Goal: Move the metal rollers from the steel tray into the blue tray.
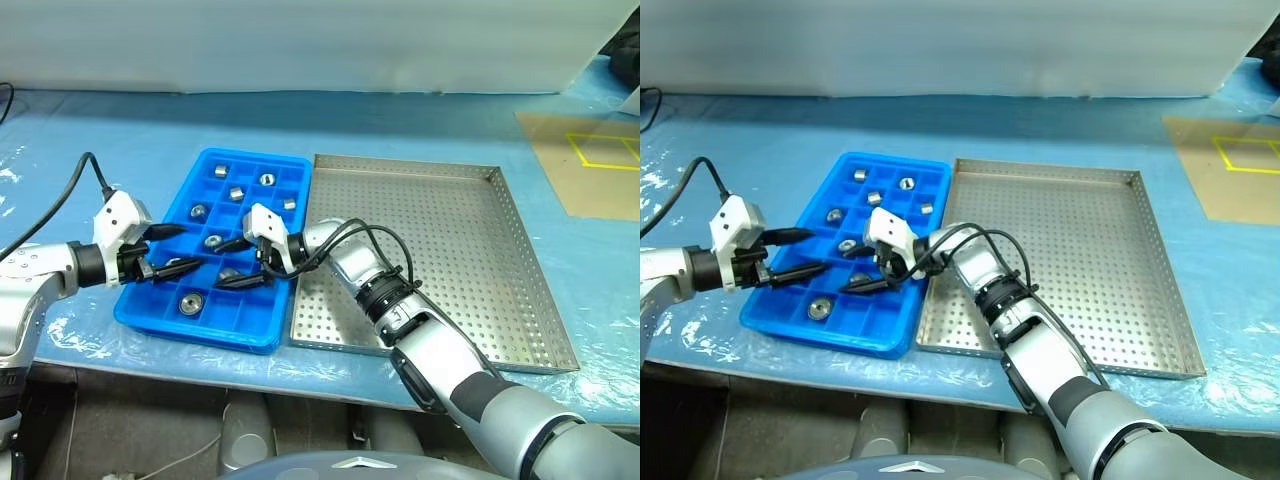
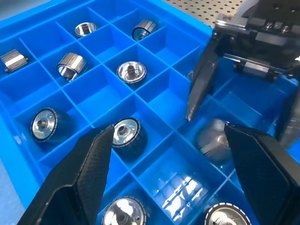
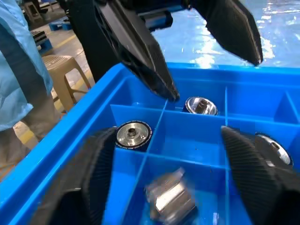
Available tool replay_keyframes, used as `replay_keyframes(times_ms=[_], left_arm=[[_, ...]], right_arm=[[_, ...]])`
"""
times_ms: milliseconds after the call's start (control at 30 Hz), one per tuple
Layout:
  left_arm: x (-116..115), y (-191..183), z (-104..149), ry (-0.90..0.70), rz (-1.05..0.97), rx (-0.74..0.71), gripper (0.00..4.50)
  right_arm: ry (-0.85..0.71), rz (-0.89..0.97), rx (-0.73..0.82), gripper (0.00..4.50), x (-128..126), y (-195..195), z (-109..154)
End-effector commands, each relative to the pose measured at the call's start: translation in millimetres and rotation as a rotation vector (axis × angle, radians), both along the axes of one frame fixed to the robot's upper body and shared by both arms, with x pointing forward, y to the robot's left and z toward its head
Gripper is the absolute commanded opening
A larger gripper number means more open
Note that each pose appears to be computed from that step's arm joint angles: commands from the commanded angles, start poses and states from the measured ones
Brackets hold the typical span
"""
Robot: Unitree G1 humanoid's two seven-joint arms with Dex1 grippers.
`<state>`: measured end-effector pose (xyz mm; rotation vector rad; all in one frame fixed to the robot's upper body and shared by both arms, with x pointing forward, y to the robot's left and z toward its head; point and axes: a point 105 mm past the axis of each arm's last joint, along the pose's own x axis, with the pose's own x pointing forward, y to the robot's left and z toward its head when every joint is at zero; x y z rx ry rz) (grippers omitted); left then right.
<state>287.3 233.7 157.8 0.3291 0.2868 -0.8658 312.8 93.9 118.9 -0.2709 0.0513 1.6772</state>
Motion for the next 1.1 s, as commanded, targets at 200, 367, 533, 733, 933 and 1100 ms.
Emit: replay_keyframes(times_ms=[200,367,533,733,933,1100], left_arm=[[12.0,-10.9,6.8,-0.018,-0.073,-0.015,4.00],[25.9,-28.9,3.3,-0.011,-0.156,-0.025,4.00],[40.1,-63.1,-2.4,0.004,-0.288,-0.058,4.00],[46.0,-104.8,-7.5,0.035,-0.472,-0.080,4.00],[42.4,-139.1,-32.2,0.094,-0.625,-0.068,4.00],[36.4,-162.4,-41.5,0.120,-0.723,-0.101,4.00]], right_arm=[[-0.051,-0.120,0.090,3.70,22.1,-32.6,32.2],[-0.049,-0.199,-0.003,3.70,27.4,-99.1,30.8],[0.000,-0.466,-0.091,3.70,35.7,-174.0,6.8],[0.036,-0.677,-0.117,3.70,10.2,-226.4,-2.5],[0.007,-0.849,-0.139,3.70,-18.2,-257.1,-0.7],[0.027,-0.964,-0.128,3.70,-38.2,-272.8,4.0]])
